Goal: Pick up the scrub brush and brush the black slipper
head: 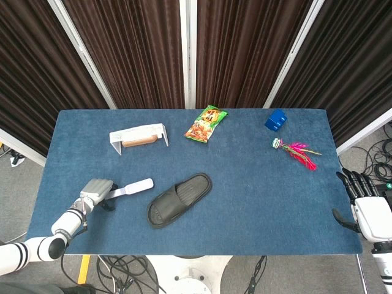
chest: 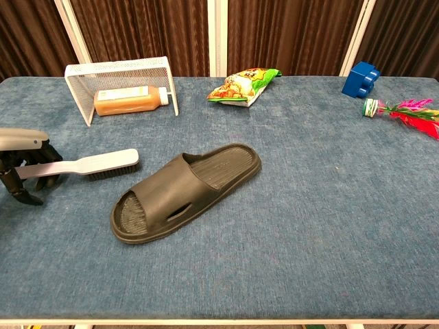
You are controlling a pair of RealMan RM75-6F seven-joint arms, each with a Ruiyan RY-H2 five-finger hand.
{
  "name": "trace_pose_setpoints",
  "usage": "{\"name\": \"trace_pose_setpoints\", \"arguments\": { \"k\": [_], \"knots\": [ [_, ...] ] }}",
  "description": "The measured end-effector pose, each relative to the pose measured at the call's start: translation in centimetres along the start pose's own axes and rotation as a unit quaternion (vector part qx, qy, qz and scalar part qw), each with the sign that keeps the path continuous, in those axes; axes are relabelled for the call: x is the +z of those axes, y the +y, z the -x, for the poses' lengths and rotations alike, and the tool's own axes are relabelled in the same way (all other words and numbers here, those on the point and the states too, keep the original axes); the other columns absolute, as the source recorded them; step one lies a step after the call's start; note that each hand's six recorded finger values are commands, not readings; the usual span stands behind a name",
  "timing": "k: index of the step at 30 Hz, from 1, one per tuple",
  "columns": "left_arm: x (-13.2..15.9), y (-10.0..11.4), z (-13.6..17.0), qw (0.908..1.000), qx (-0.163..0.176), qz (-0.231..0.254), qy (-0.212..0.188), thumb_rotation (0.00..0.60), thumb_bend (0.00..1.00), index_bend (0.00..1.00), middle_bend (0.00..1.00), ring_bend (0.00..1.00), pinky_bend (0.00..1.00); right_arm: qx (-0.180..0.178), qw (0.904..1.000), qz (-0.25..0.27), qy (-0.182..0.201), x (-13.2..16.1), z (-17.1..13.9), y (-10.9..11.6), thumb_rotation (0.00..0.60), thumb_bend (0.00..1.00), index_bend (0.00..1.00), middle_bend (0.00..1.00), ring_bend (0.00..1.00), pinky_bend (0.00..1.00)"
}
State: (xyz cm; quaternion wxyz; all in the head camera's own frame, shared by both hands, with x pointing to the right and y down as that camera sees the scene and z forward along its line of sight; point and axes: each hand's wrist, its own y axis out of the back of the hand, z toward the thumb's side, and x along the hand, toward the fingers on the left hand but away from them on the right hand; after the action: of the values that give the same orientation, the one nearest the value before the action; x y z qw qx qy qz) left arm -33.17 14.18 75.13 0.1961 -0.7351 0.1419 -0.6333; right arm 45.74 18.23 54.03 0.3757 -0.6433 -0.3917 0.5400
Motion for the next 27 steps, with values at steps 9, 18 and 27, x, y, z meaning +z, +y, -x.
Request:
{"name": "trace_pose_setpoints", "arguments": {
  "k": [9,18,27],
  "knots": [
    [0.6,0.3,-0.6,0.9999,0.011,0.008,0.005,0.509,0.26,0.85,0.89,0.87,0.92,-0.005,1.0000,0.002,-0.003,-0.1,0.0,0.3,0.600,0.22,0.00,0.03,0.00,0.00],
    [0.6,1.2,-2.1,0.9983,0.043,0.031,0.026,0.509,0.23,0.99,1.00,0.96,1.00,0.003,1.0000,0.004,-0.002,-0.1,0.1,-0.2,0.600,0.22,0.00,0.03,0.00,0.00],
    [0.1,1.7,-2.4,0.9903,0.075,0.114,0.028,0.600,0.49,1.00,1.00,1.00,1.00,0.014,0.9999,0.003,-0.002,-0.1,0.2,-0.6,0.600,0.22,0.00,0.03,0.00,0.00]
  ]
}}
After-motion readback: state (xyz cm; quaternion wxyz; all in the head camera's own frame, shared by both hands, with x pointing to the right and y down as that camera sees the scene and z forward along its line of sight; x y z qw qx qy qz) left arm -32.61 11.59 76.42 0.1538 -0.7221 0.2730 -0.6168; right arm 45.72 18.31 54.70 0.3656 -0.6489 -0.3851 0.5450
